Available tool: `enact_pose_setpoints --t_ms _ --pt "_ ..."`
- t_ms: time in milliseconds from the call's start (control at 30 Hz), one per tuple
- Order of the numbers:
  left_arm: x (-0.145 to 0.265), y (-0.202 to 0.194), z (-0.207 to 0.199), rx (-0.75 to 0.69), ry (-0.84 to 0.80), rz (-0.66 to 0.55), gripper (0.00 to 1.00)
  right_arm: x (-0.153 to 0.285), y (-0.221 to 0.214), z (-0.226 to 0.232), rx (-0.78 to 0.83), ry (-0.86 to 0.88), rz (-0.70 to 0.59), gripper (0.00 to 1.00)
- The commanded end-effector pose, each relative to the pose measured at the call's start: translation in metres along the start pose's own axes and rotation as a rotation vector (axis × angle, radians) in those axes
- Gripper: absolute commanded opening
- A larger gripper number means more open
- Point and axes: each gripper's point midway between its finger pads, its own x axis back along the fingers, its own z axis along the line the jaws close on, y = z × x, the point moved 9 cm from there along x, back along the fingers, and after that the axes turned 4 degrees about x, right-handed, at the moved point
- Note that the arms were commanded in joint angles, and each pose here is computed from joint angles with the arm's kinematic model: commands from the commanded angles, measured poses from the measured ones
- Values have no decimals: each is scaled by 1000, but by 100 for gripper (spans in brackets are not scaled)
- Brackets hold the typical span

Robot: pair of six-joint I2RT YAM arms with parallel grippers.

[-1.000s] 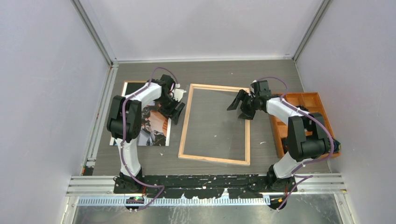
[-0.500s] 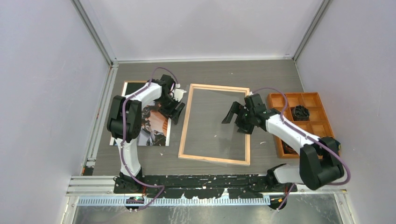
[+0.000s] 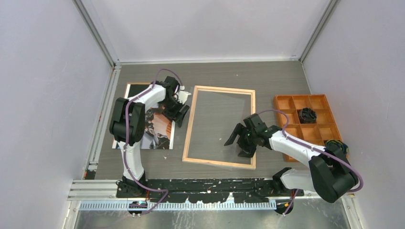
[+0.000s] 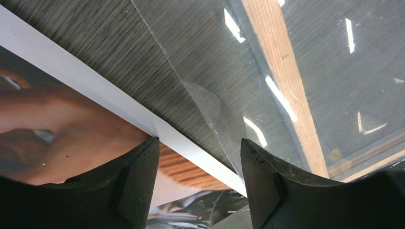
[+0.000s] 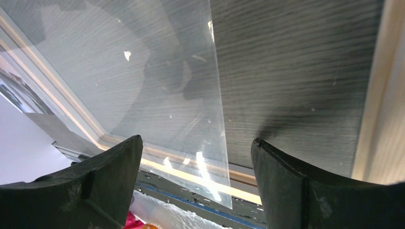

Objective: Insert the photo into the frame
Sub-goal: Pick up the photo frame item from the photo frame.

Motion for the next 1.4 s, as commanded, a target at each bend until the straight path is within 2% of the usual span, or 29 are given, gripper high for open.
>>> enact_pose_setpoints --t_ms 0,433,600,733,900,1367 --pt "-7 1 -1 -32 3 -6 64 0 -4 11 -46 46 -9 88" --pt "-10 1 -4 -53 15 7 64 -35 -10 0 -97 106 26 88" --pt "-11 1 -5 -58 16 12 64 -31 -8 3 -106 238 -57 84" --pt "-14 0 -4 -61 20 25 63 -17 -4 13 -89 420 -152 81" --pt "-15 1 -6 -69 23 31 63 1 -1 25 -55 557 -226 79" --pt "-14 3 -17 -95 -2 24 63 13 6 44 -36 703 -281 78"
